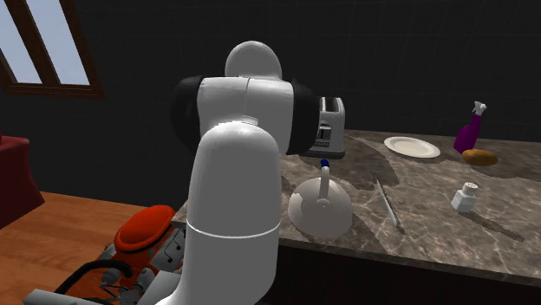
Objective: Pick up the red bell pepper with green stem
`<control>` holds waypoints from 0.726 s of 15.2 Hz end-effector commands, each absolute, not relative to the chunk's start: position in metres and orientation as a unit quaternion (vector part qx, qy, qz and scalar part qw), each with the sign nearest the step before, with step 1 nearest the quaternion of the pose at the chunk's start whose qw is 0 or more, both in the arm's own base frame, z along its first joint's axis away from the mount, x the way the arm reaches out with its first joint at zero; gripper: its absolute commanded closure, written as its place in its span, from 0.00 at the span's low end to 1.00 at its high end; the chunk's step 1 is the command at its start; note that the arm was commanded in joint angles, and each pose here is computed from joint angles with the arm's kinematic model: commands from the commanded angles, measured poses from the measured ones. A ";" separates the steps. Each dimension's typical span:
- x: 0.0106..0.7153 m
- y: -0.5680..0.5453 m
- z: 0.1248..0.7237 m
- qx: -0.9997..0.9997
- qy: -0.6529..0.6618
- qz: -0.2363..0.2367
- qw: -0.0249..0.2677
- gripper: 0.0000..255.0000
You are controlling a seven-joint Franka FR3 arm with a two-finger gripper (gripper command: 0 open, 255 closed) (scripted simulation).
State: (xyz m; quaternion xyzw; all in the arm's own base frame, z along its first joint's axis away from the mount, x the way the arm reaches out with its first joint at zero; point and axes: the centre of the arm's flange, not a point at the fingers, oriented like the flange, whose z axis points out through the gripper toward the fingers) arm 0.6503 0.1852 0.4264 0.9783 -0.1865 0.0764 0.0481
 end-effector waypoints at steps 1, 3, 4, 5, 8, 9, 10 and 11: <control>0.651 0.186 0.422 0.978 -0.186 0.077 0.048 0.00; 0.650 0.185 0.422 0.978 -0.186 0.077 0.048 1.00; 0.650 0.186 0.422 0.978 -0.186 0.077 0.048 1.00; 0.650 0.185 0.423 0.978 -0.186 0.077 0.048 1.00; 0.650 0.185 0.423 0.978 -0.186 0.077 0.048 1.00; 0.650 0.185 0.423 0.978 -0.186 0.077 0.048 1.00; 0.650 0.185 0.423 0.978 -0.186 0.077 0.048 1.00; 0.651 0.186 0.422 0.978 -0.186 0.077 0.048 1.00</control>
